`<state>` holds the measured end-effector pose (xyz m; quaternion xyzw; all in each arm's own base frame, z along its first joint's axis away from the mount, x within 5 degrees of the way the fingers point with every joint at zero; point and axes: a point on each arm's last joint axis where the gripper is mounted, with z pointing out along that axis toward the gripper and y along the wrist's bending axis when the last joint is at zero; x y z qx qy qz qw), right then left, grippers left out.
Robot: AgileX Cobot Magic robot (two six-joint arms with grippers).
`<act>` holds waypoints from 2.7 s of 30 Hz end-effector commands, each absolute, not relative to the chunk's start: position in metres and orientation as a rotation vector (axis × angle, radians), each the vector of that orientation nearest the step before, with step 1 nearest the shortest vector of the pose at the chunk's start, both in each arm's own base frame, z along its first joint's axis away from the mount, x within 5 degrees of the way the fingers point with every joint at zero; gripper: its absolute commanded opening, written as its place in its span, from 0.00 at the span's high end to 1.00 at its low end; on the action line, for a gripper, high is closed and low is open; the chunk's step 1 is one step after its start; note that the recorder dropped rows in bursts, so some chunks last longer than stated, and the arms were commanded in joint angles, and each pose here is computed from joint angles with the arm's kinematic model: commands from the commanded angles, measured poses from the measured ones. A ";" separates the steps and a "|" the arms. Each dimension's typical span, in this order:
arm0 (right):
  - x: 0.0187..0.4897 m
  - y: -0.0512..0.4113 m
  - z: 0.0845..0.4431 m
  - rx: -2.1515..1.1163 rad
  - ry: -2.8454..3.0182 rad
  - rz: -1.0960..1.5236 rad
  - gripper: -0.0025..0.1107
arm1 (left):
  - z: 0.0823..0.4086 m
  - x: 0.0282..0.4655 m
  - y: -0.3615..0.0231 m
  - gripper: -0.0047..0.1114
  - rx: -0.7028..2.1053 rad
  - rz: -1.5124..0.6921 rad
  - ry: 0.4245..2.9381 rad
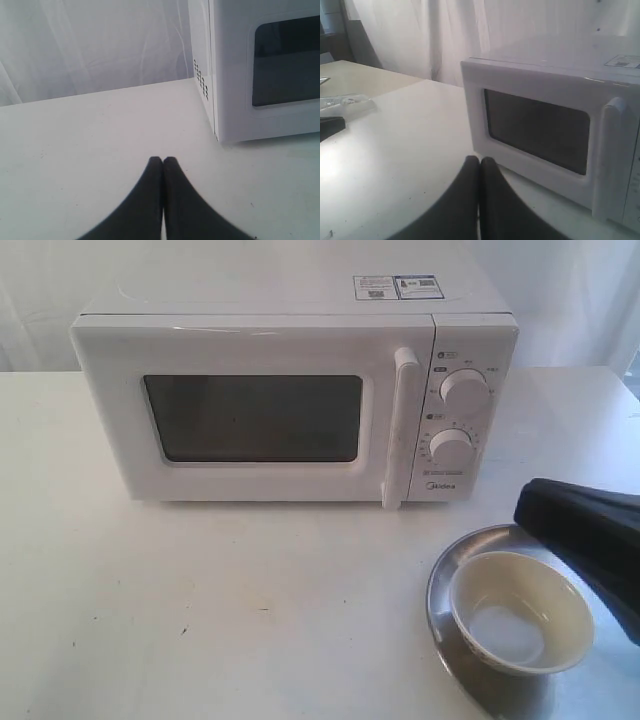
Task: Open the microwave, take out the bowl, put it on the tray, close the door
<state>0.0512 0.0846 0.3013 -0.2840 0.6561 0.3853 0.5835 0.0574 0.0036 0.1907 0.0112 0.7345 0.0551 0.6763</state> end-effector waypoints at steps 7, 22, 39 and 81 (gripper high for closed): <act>0.054 0.027 0.257 -0.346 1.473 0.727 0.98 | 0.192 0.057 0.003 0.96 0.023 0.114 1.642; 0.047 0.030 0.213 -0.381 1.451 0.444 0.98 | 0.192 0.057 0.003 0.96 0.023 0.114 1.642; 0.052 0.021 0.213 -0.231 1.477 0.382 0.98 | 0.192 0.057 0.003 0.96 0.023 0.114 1.642; 0.052 0.021 0.212 -0.269 1.476 0.328 0.98 | 0.192 0.057 0.003 0.96 0.023 0.114 1.642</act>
